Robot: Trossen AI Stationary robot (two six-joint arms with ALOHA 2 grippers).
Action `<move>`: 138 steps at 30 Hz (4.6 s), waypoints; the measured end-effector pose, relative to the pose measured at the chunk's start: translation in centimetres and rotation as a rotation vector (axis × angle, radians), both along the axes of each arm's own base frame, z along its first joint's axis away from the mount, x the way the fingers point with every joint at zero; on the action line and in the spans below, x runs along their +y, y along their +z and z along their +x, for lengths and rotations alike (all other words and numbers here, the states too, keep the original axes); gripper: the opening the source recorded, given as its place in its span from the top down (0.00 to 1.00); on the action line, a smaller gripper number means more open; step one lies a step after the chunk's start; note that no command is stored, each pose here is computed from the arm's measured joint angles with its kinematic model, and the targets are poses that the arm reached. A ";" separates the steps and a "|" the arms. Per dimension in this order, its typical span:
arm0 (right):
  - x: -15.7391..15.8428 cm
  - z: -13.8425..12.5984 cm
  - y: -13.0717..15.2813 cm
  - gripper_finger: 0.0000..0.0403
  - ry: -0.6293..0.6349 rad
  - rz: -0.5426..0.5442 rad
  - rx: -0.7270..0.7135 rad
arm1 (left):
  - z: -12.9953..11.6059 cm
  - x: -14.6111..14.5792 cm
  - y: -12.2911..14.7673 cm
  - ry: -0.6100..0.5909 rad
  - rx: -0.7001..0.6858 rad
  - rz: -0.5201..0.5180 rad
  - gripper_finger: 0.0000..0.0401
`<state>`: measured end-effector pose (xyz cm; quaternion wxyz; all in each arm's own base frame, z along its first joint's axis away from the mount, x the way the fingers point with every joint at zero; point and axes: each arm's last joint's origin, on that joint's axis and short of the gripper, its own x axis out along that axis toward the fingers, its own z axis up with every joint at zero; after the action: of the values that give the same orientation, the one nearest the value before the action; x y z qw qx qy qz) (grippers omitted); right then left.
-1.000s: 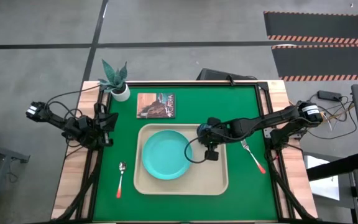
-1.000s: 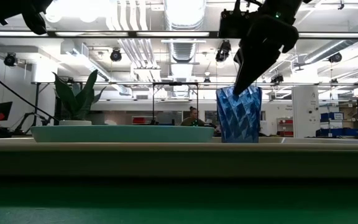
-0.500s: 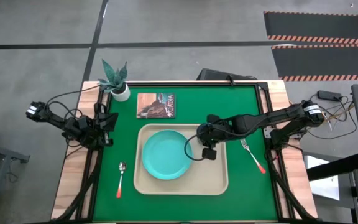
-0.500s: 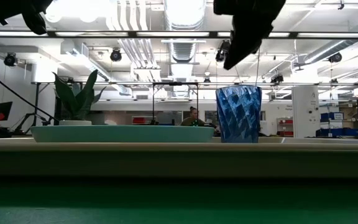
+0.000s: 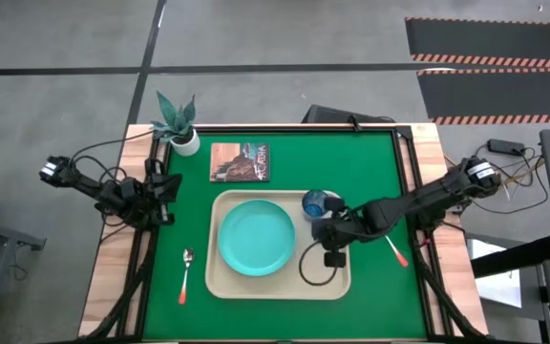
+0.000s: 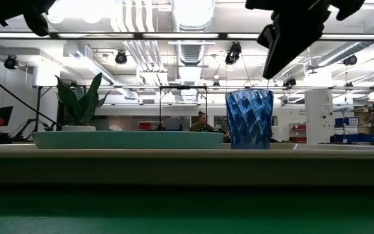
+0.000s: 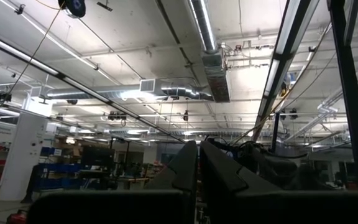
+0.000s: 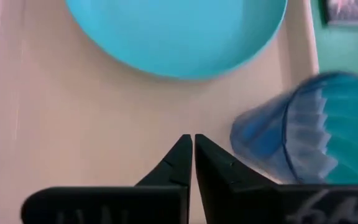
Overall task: Pick and place plate/cup/fork/spoon on tray
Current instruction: Put the orange spoon in the right corner of the serving tray
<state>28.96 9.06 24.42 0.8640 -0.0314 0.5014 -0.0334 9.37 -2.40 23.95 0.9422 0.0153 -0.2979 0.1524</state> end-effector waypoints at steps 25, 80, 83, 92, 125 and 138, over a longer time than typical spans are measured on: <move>-2.5 -5.5 0.4 0.98 0.287 -0.235 -0.770 | 6.9 -3.6 2.3 -0.288 0.130 -0.084 0.99; -4.2 -11.2 5.4 0.98 0.311 -0.271 -1.061 | 7.0 -15.2 -2.4 0.261 1.307 -1.685 1.00; -4.2 -11.2 5.1 0.98 0.292 -0.203 -0.954 | 7.1 -15.4 -2.8 0.273 1.316 -1.672 1.00; -4.5 -12.1 3.2 0.98 0.160 -0.037 -0.457 | 7.0 -15.8 -3.2 0.289 1.366 -1.679 1.00; -4.3 -11.4 4.0 0.98 0.193 -0.064 -0.501 | 4.9 -15.5 -5.3 0.436 1.477 -1.701 0.86; -4.3 -11.4 4.0 0.98 0.181 -0.053 -0.501 | 4.5 -14.8 -6.7 0.455 1.440 -1.669 0.63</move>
<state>17.60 4.79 28.39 0.9595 -0.0893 0.2659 0.0243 13.90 -17.23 17.29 0.5603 -0.4817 0.5204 0.4281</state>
